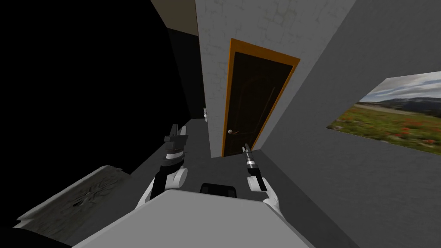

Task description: Pull the door open

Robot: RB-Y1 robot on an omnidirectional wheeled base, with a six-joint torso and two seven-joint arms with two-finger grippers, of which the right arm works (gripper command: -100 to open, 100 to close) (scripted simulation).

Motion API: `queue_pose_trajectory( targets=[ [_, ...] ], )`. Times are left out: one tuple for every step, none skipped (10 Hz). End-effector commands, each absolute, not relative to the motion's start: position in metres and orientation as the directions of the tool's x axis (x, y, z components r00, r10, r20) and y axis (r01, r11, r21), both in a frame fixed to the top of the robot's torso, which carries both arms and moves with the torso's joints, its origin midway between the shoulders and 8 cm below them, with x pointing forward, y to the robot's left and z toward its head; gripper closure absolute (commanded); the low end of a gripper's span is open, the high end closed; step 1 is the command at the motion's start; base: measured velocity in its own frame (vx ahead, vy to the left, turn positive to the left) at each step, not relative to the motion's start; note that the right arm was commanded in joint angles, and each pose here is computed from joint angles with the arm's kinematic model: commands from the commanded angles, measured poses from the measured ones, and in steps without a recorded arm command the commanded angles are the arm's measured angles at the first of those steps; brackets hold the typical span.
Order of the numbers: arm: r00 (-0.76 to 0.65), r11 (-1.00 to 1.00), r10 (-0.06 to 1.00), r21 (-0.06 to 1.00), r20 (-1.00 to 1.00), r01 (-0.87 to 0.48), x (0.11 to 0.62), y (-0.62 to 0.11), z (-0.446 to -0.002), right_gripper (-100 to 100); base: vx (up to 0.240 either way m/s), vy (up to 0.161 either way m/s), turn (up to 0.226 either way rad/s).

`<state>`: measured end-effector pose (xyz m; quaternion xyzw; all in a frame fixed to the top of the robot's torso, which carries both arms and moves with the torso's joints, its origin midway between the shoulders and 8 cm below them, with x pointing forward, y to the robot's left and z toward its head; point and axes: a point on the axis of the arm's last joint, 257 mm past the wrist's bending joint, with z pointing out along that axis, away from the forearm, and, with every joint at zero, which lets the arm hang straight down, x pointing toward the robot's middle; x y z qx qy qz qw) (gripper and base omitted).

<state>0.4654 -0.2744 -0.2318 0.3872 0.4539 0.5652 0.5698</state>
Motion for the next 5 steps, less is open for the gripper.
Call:
queue_pose_trajectory(
  targets=[
    [-0.056, 0.062, 0.995, 0.962, -0.080, -0.264, 0.469, -0.279, -0.246, -100, 0.089, -0.007, 0.136],
    [-0.059, 0.064, 0.995, 0.967, -0.081, -0.247, 0.471, -0.282, -0.254, -100, 0.101, -0.020, 0.129],
    [-0.061, 0.066, 0.995, 0.971, -0.082, -0.229, 0.473, -0.285, -0.262, -100, 0.103, -0.020, 0.138],
    [-0.063, 0.068, 0.995, 0.975, -0.083, -0.212, 0.475, -0.288, -0.270, -100, 0.092, -0.020, 0.137],
    [-0.064, 0.071, 0.994, 0.978, -0.085, -0.196, 0.477, -0.291, -0.278, -100, 0.083, -0.019, 0.123]
  ],
)
